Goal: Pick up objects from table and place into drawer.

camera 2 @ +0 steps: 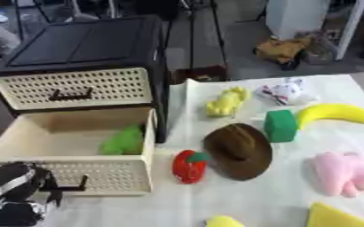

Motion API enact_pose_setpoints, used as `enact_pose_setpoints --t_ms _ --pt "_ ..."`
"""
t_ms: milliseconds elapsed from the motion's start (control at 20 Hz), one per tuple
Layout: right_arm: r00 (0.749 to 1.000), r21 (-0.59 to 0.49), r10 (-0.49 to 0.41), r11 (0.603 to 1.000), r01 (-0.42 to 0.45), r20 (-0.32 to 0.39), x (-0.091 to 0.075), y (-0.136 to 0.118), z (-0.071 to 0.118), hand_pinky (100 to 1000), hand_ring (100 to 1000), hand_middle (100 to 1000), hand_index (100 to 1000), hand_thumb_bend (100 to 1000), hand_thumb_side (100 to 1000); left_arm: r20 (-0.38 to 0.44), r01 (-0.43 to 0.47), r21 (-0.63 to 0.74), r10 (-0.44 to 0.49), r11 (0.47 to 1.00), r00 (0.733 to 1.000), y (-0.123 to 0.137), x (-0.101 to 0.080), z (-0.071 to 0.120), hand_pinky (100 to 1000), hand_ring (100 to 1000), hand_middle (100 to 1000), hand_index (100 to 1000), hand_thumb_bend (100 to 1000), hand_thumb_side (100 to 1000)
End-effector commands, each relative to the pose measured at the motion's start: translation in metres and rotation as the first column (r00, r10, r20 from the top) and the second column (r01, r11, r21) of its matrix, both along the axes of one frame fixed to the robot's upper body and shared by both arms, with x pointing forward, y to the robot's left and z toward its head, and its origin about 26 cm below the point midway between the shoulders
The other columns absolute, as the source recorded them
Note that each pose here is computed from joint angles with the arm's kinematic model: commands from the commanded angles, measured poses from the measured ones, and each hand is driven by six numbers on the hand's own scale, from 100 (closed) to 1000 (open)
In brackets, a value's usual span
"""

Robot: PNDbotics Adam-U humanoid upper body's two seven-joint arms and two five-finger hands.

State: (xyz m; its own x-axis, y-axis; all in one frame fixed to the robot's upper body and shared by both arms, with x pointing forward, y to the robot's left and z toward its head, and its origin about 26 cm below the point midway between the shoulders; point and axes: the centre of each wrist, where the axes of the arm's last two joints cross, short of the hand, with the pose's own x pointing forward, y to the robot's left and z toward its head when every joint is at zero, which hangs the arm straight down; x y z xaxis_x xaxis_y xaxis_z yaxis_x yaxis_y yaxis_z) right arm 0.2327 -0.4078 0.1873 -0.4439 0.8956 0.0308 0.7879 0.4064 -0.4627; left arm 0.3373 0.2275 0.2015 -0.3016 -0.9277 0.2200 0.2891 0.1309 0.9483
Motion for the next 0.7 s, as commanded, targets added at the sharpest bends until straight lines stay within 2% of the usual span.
enact_pose_setpoints --t_ms 50,400,550,600,650,700 --pt "1.0 -0.022 0.01 1.0 -0.009 0.028 -0.0007 0.0007 0.0083 803 941 850 894 100 1000 0.049 -0.009 -0.004 0.01 1.0 0.999 0.0056 -0.0055 0.0123 282 141 166 624 100 461" --pt "1.0 -0.02 0.01 1.0 -0.009 0.03 -0.001 0.0007 0.0072 803 940 849 894 100 1000 0.049 -0.019 -0.012 0.019 1.0 0.999 0.0091 -0.011 0.0111 285 142 166 623 100 462" --pt "0.999 -0.018 0.011 1.0 -0.011 0.034 -0.0009 0.0008 0.0072 802 940 849 894 100 1000 0.024 0.0 -0.015 0.0 1.0 1.0 0.0081 -0.0116 0.0093 308 175 198 685 100 539" --pt "0.999 -0.018 0.013 1.0 -0.012 0.034 -0.0008 0.0009 0.0072 802 940 849 894 100 1000 0.012 0.018 -0.019 -0.018 1.0 1.0 0.007 -0.0123 0.0091 360 319 329 860 100 693" --pt "0.999 -0.019 0.014 1.0 -0.013 0.034 -0.0009 0.001 0.007 802 940 849 894 100 1000 -0.001 0.041 -0.026 -0.041 0.999 0.999 0.0062 -0.0133 0.0095 369 339 349 877 100 707" --pt "0.999 -0.018 0.015 1.0 -0.014 0.035 -0.0009 0.0009 0.0069 801 939 849 894 100 1000 -0.013 0.064 -0.034 -0.065 0.997 0.998 0.0055 -0.0144 0.0104 406 450 477 940 100 796"
